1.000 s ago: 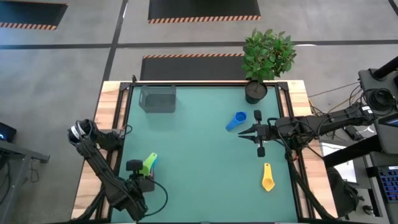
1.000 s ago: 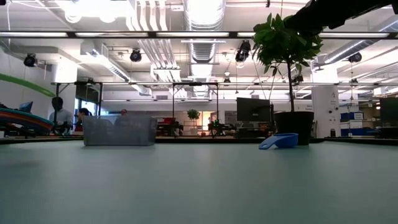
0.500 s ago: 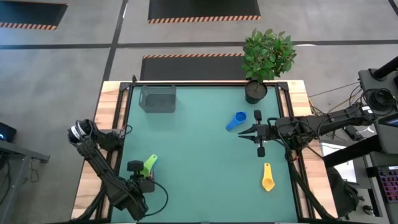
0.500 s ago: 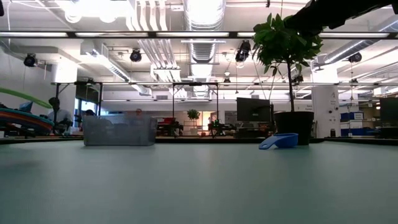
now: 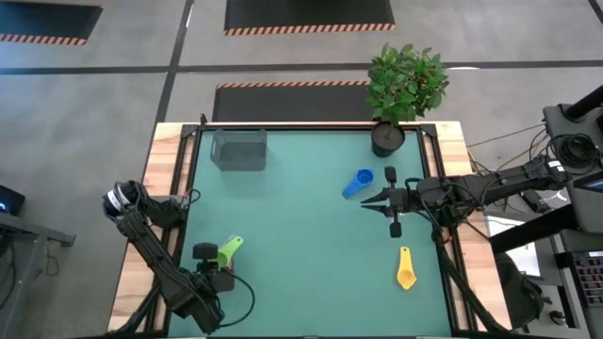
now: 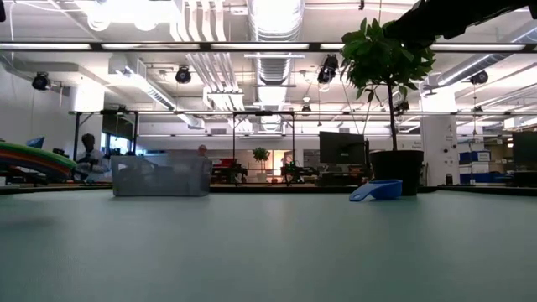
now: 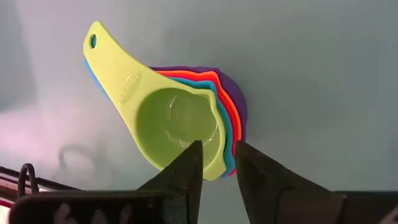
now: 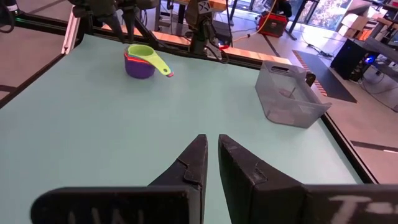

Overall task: Nest measuring cups in basket
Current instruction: Stack the blue measuring cup on top of the green measuring cup

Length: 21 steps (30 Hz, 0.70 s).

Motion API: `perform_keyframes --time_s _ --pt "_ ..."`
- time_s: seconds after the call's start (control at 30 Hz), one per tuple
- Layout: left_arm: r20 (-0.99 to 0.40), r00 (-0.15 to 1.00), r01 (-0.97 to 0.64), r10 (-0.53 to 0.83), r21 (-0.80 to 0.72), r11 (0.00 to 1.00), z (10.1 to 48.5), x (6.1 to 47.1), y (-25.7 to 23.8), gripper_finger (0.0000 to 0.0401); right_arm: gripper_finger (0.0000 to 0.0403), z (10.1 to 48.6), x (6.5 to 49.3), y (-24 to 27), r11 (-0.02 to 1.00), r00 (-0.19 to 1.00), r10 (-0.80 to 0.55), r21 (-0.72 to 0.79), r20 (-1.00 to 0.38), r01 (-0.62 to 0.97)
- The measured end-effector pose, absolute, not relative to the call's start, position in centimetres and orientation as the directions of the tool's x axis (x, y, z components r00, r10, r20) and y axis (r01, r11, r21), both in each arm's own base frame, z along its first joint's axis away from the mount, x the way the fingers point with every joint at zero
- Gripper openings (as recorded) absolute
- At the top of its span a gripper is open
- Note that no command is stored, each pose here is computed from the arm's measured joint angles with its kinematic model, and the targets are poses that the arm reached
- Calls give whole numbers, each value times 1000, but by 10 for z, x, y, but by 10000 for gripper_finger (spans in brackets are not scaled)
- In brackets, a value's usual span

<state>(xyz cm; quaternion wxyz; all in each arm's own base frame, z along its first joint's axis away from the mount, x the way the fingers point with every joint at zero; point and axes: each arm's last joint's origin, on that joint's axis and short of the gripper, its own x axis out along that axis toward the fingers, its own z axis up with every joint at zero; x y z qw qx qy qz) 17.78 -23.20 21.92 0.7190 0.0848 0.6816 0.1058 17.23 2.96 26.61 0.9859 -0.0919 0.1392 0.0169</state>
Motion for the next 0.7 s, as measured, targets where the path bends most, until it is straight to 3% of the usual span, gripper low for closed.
perform_keyframes --time_s 0.2,0.5,0.7 --pt "-965 75 -55 253 249 967 228 185 -232 81 28 266 172 30 983 961 8 -176 -278 -59" --pt "-881 334 -115 334 314 942 263 232 -214 61 28 266 172 30 982 961 8 -177 -277 -59" --pt "-851 439 -86 290 281 956 276 279 -186 40 28 271 172 30 982 964 18 -178 -264 -67"
